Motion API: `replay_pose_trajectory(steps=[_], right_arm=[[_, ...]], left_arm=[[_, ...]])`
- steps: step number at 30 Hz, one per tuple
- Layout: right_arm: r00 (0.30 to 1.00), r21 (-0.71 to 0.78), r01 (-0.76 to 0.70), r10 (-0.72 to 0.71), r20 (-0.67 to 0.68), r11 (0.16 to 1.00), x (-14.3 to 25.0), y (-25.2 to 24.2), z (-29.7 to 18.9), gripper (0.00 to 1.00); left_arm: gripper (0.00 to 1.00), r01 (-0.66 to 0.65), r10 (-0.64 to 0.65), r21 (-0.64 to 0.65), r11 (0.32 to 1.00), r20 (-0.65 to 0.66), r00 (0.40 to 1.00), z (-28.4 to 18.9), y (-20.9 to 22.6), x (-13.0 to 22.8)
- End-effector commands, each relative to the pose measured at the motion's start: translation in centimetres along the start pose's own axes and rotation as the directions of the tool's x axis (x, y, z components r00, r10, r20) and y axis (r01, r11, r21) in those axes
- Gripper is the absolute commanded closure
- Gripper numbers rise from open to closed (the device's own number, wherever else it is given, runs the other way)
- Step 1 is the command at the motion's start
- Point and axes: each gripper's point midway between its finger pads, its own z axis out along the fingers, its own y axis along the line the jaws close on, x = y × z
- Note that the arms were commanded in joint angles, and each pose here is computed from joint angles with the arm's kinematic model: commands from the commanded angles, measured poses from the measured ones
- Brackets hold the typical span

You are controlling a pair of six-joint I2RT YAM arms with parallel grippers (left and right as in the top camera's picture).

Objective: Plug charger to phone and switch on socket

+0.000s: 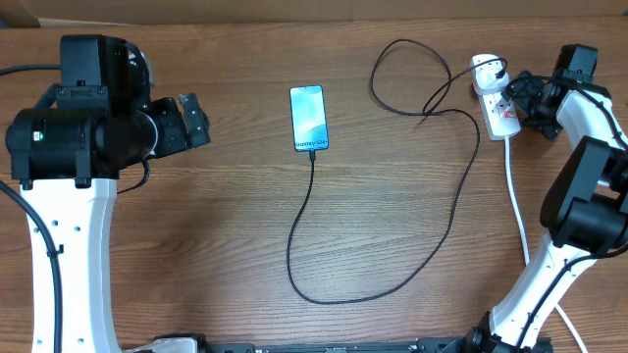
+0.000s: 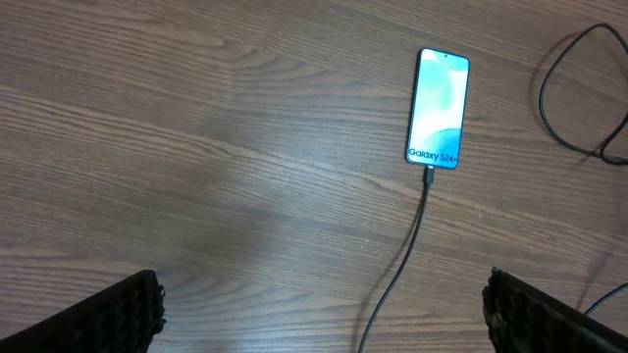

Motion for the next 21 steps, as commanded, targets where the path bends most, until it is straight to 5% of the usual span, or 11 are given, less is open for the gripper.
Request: replay_pose_trajectory(steps=[1, 21], right_arm=[[1.000, -0.021, 0.005, -0.005, 0.024, 1.000, -1.0, 0.6, -1.2, 0.00], [1.000, -0.038, 0.006, -0.006, -0.002, 0.999, 0.4, 0.5, -0.4, 0.00]], left_arm=[[0.00, 0.004, -0.004, 0.000, 1.000, 0.011, 1.000, -0.3, -0.1, 0.0], [0.00, 0.004, -0.004, 0.000, 1.000, 0.011, 1.000, -0.3, -0.1, 0.0]])
